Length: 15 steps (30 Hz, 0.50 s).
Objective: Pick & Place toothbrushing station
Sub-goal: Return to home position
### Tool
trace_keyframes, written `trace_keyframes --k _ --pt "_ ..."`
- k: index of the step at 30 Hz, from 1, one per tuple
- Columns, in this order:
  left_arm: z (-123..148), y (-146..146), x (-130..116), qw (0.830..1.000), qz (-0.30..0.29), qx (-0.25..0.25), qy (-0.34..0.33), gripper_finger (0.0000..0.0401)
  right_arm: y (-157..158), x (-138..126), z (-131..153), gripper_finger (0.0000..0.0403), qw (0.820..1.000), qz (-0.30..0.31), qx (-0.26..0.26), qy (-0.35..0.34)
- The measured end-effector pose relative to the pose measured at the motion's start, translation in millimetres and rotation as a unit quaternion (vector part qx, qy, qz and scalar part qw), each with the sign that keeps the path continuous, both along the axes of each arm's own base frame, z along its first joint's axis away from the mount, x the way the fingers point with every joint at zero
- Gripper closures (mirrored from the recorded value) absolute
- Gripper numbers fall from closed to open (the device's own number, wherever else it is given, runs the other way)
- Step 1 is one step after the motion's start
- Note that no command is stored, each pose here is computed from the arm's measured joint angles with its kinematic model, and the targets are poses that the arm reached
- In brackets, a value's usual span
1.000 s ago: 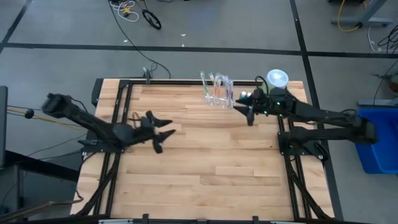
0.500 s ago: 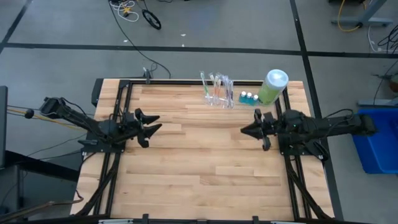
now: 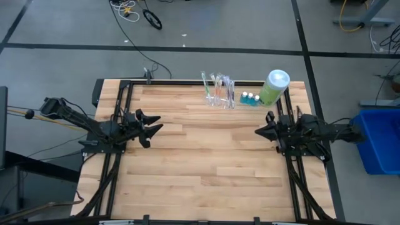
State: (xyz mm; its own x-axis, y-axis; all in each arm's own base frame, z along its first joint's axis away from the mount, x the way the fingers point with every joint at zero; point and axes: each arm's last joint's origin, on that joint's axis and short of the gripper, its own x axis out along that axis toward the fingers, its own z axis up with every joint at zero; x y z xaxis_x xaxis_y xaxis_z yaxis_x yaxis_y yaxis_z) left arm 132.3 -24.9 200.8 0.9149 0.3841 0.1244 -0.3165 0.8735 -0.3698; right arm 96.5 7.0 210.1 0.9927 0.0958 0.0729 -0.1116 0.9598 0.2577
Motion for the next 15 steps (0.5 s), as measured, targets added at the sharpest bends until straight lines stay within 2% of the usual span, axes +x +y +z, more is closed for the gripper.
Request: trace_keyframes --k 4,8,15 --pt "0.0 0.0 0.0 1.000 0.000 -0.001 0.000 0.0187 -0.6 -9.3 0.7 0.0391 1.000 -0.001 -0.008 -0.018" --pt "0.0 0.0 0.0 1.000 0.000 -0.001 0.000 0.0187 -0.3 -5.4 -6.3 0.0399 1.000 -0.001 -0.015 -0.002" --pt "-0.6 -0.1 0.1 1.000 0.000 0.000 0.003 0.0187 -0.5 0.6 -26.1 0.0395 1.000 -0.009 -0.008 -0.013"
